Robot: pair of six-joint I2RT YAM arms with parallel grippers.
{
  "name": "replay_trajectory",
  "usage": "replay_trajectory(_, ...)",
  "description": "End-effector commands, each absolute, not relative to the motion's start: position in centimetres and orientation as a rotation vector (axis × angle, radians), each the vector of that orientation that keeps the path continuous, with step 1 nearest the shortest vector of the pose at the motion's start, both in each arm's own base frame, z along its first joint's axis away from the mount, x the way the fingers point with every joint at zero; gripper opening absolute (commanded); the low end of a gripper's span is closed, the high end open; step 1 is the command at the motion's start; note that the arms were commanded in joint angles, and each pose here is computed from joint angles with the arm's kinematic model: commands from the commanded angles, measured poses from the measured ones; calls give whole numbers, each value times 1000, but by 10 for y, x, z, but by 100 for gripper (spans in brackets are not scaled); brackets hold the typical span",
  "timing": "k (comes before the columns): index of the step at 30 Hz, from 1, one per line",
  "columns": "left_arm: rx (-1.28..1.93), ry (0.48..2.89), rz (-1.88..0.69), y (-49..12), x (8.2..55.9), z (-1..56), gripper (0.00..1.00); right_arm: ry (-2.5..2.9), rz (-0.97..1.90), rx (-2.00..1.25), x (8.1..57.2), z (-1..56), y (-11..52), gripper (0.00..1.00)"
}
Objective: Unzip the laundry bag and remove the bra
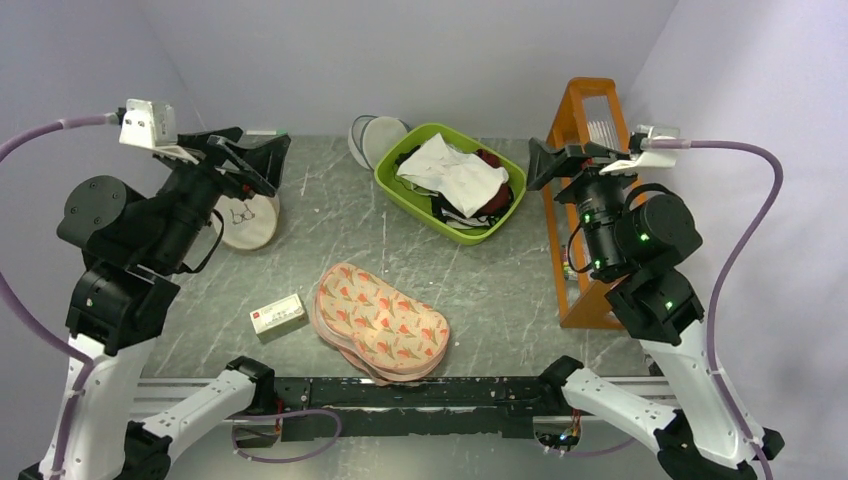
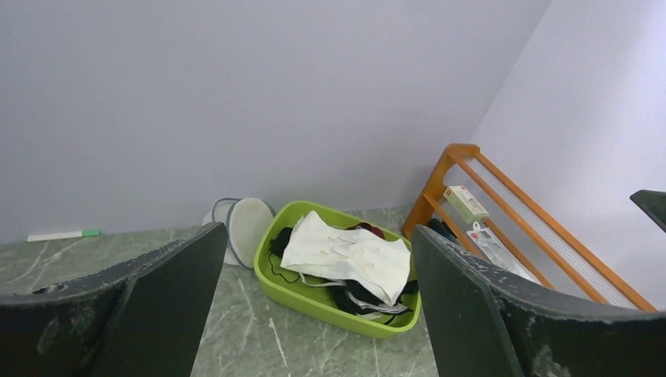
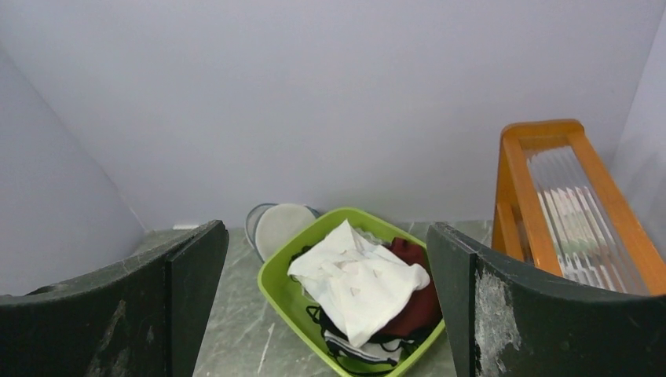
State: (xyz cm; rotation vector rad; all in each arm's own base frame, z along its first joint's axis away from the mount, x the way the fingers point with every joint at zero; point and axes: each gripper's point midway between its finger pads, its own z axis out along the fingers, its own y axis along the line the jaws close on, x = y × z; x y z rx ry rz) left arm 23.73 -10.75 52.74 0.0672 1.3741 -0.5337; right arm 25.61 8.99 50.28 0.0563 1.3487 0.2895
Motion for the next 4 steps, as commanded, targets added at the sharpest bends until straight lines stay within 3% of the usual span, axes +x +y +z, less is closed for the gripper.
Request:
replay_trajectory(1,48,1401,-493,-101,241,523,99,1386,266,81,256,492,84,100)
replay_trajectory(4,46,1398,-493,-100,239,524,99,1412,244,108,256,487,79,100)
